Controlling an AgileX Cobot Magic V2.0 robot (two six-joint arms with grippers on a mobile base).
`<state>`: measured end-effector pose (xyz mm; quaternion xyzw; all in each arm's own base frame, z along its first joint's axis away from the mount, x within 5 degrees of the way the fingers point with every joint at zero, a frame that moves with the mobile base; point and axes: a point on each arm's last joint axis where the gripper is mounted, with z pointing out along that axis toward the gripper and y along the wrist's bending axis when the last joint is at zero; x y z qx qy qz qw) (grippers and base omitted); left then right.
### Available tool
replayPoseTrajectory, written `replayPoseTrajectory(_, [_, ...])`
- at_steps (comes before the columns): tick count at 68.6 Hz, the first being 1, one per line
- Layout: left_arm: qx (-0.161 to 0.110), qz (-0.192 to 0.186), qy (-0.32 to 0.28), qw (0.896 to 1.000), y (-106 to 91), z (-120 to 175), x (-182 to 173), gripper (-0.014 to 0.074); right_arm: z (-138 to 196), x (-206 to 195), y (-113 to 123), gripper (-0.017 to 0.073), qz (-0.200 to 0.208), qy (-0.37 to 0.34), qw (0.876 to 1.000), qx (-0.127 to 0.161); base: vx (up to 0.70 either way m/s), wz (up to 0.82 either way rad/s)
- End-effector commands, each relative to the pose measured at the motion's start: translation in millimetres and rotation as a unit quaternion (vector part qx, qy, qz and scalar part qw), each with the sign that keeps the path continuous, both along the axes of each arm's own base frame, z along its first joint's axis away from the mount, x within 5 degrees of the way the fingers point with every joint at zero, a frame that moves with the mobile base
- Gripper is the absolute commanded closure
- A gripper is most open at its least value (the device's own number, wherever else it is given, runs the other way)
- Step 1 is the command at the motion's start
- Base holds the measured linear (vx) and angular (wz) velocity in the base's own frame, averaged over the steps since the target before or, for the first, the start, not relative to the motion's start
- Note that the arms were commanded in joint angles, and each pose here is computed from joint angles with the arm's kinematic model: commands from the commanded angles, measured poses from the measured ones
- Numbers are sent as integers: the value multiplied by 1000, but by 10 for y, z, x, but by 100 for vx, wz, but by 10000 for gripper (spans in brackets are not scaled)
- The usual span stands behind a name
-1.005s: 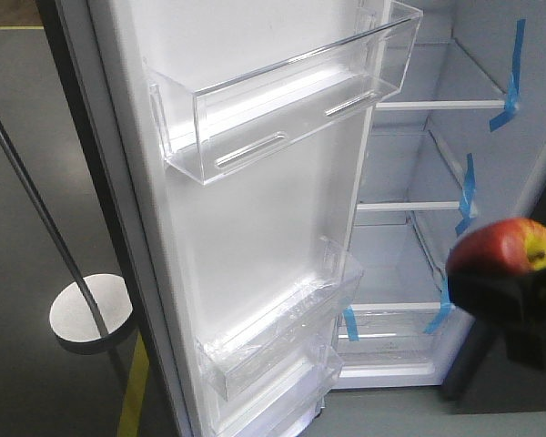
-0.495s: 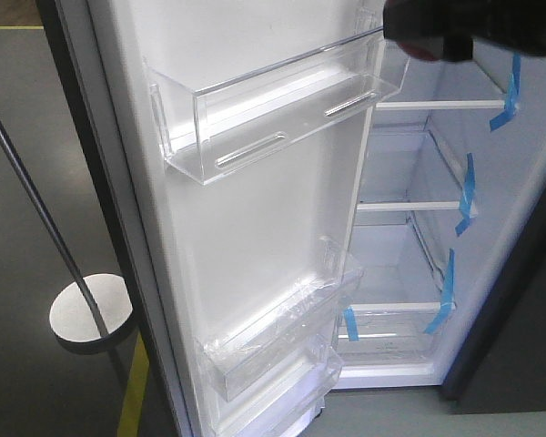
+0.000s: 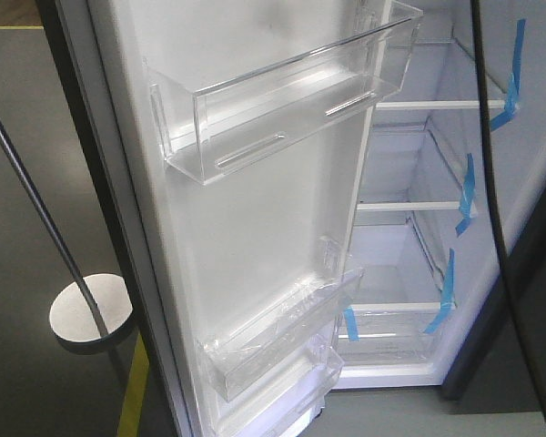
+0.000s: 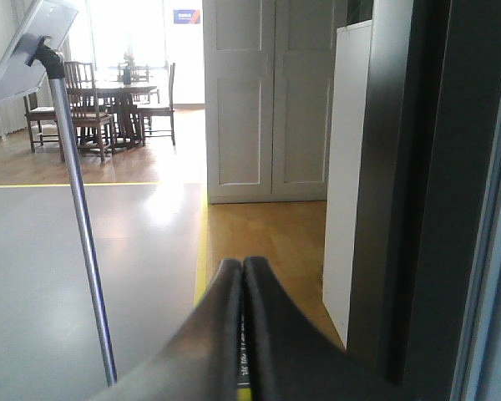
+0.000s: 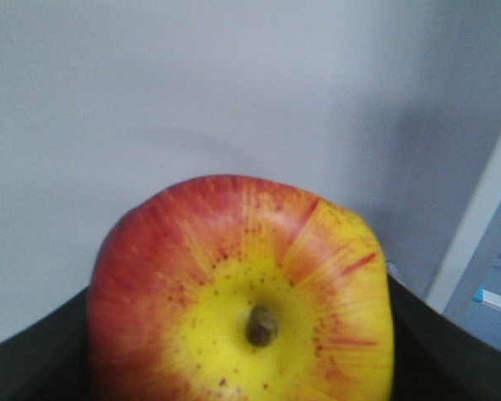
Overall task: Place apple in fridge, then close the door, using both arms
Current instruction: 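Raise the right gripper and move the apple over the top door bin, then lower the apple into the top door bin and open the right gripper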
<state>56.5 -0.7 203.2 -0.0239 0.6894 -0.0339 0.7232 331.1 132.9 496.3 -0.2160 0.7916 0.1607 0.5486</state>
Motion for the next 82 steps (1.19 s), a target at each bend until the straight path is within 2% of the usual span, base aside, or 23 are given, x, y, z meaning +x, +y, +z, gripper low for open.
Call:
replayPoseTrajectory(1, [-10,1,-38,999,4,34,-12,600,202,6,-5,357,-5,-56,998,22,0,0])
replayPoseTrajectory(13, [-10,1,-38,999,4,34,-12,600,14,207,61,342,-6,-36,999,13,0,0])
replayPoseTrajectory(20, [-10,1,-38,999,4,34,-12,600,-59,265,83,298,-4,-25,1000,8,0,0])
replayPoseTrajectory(46, [-10,1,-38,999,4,34,-12,600,-101,262,90,-36,0,-9,1000,2,0,0])
replayPoseTrajectory(52, [-10,1,-38,999,4,34,-12,600,-70,230,80,-83,1,-12,1000,3,0,0])
replayPoseTrajectory(68, [-10,1,-38,999,4,34,-12,600,108,-55,-1,-89,13,-4,1000,-7,0,0])
replayPoseTrajectory(82, [-10,1,-38,999,4,34,-12,600,328,-532,-127,-70,33,5,999,-12,0,0])
